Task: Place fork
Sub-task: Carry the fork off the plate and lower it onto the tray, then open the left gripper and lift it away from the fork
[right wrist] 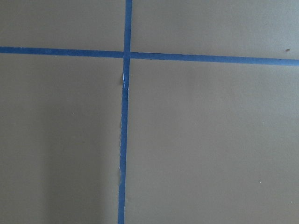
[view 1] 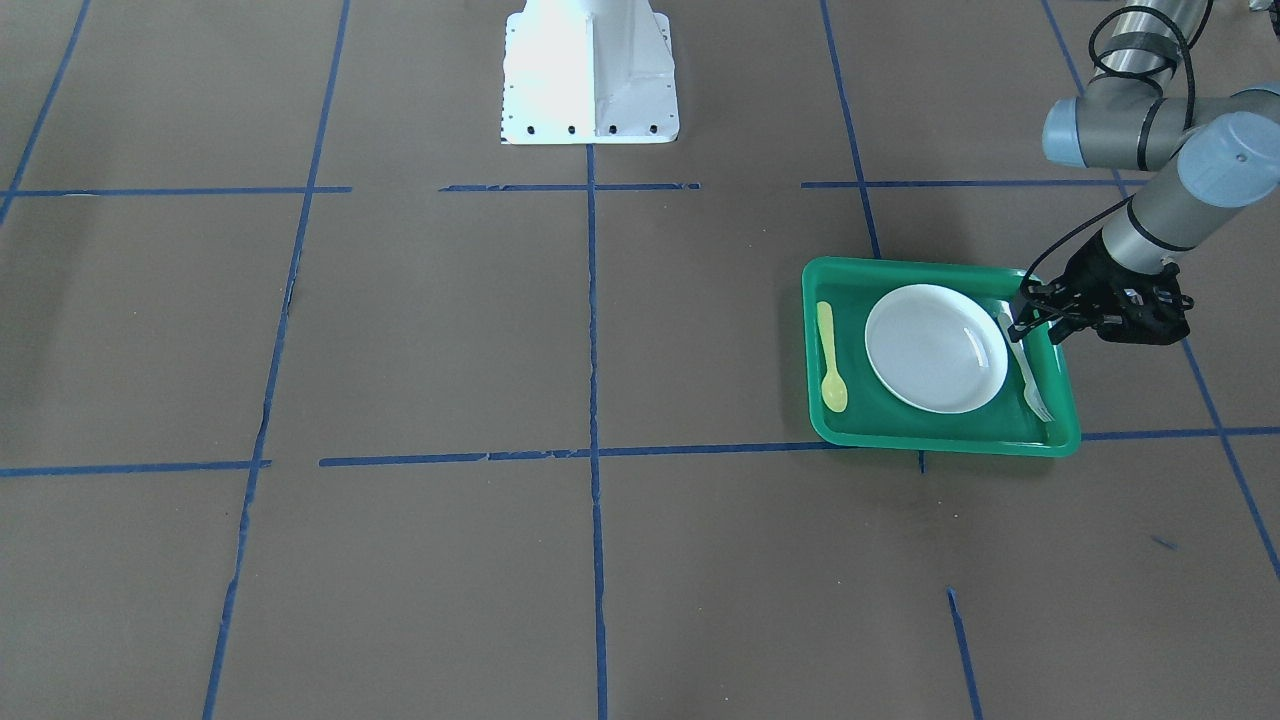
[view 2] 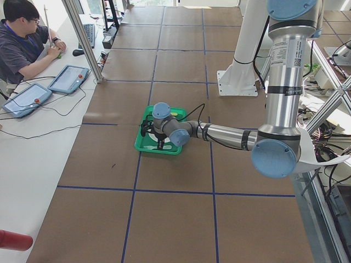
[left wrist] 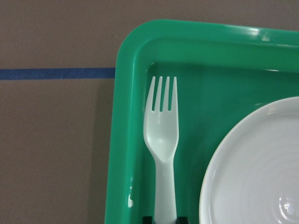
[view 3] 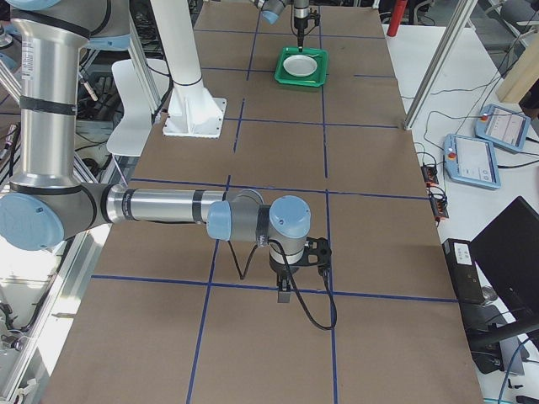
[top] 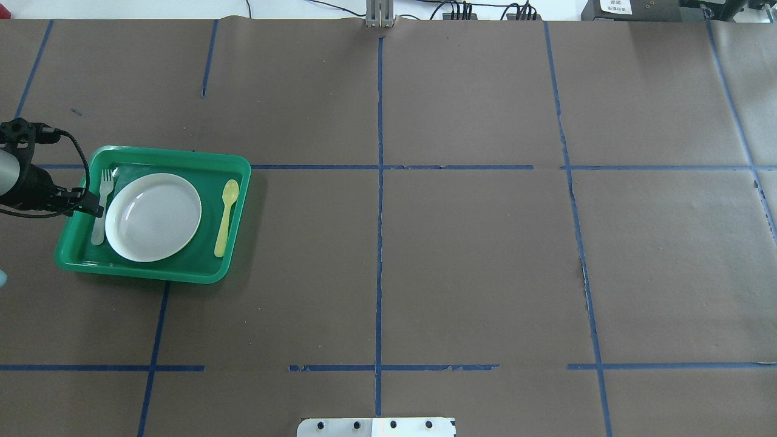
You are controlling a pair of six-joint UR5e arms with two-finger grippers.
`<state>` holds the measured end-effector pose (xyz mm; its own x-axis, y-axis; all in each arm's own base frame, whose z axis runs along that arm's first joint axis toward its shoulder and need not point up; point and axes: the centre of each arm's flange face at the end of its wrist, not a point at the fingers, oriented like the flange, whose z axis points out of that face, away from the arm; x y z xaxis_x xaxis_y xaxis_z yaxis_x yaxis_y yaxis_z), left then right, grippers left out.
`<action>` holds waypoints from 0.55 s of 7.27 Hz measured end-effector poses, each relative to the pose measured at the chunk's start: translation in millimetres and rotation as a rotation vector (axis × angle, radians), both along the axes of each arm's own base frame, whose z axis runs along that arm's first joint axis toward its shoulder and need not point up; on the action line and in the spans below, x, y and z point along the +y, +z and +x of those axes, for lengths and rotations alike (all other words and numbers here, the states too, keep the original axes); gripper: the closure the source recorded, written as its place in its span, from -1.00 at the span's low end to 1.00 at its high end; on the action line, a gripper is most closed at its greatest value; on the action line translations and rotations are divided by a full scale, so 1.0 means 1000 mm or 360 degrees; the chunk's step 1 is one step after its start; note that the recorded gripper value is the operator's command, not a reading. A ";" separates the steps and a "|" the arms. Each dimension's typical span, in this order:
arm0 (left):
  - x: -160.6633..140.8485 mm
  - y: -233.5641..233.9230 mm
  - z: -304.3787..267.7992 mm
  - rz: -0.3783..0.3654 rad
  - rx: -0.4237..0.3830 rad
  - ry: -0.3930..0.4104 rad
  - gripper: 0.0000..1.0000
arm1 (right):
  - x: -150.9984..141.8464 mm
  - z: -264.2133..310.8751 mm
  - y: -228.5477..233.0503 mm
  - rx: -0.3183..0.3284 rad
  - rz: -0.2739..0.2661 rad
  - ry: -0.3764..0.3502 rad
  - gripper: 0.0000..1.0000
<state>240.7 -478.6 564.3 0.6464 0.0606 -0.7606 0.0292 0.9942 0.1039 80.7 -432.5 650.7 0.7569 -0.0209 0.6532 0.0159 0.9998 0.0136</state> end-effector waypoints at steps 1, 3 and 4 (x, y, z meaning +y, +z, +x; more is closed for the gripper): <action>0.001 0.001 -0.003 -0.0005 -0.0003 -0.0007 -1.00 | 0.000 0.000 0.000 0.0000 0.0000 0.0000 -1.00; -0.002 0.004 -0.028 -0.0020 -0.0010 -0.0069 -1.00 | 0.000 0.000 0.000 0.0000 0.0000 0.0000 -1.00; -0.011 0.004 -0.056 -0.0031 -0.0007 -0.0129 -1.00 | 0.000 0.000 0.000 0.0000 0.0000 0.0000 -1.00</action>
<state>184.5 -489.4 568.1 0.6518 -0.0067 -0.7583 0.1092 0.9904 0.0851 80.7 -432.5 650.8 0.7569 -0.0205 0.6532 0.0157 0.9998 0.0133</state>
